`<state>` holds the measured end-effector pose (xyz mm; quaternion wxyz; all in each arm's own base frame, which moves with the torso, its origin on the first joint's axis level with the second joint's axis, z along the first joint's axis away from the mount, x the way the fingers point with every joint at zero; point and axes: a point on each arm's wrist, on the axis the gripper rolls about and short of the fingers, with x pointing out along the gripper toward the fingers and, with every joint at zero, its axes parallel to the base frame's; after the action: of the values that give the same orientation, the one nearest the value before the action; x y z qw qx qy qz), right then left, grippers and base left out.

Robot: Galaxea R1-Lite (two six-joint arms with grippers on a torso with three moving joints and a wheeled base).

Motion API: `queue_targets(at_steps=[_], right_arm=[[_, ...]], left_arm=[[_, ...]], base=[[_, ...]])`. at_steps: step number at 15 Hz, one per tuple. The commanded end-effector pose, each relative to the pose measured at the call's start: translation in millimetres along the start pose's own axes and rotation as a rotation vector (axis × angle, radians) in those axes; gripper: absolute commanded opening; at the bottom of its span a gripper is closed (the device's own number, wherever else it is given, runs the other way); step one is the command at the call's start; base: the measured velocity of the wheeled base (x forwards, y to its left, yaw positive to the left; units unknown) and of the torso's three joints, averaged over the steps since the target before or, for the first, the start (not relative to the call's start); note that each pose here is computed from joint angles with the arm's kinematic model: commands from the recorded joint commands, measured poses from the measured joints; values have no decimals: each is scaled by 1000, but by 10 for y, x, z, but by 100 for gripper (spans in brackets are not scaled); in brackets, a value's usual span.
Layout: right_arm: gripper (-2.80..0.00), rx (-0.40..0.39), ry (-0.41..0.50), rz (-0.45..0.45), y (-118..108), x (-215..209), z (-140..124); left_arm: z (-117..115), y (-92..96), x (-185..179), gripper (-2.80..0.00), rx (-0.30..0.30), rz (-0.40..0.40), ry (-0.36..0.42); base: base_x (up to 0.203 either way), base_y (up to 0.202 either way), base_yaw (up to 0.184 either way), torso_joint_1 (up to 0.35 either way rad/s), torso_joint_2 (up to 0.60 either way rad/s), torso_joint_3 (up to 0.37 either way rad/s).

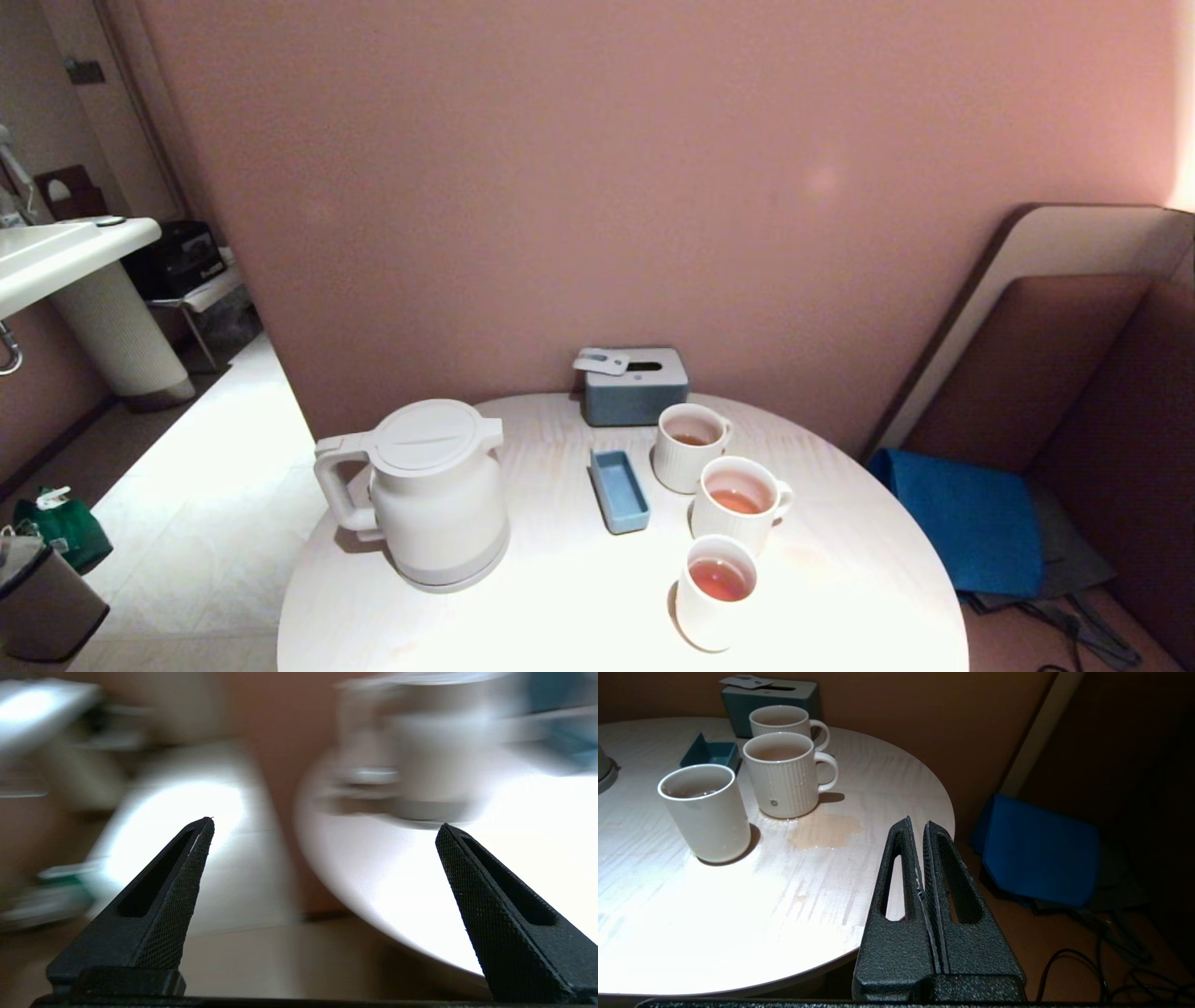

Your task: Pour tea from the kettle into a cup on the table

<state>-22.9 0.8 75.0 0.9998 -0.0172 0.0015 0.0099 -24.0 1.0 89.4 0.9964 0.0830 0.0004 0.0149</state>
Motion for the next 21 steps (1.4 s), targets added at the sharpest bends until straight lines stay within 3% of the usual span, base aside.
queue_targets(at_steps=[1, 6, 21], right_arm=[[-280, -1, 1, 2, 0, 1, 0], [-280, -1, 1, 0, 0, 1, 0], [-280, -1, 1, 0, 0, 1, 0]], left_arm=[[-61, -35, 3, 0, -100, -111, -3], [-77, -23, -12, 0, -203, -47, -11], [-81, -21, -10, 0, -243, -34, -7]], base=[[0, 0, 0, 0, 0, 0], [0, 0, 0, 0, 0, 0], [0, 0, 0, 0, 0, 0]])
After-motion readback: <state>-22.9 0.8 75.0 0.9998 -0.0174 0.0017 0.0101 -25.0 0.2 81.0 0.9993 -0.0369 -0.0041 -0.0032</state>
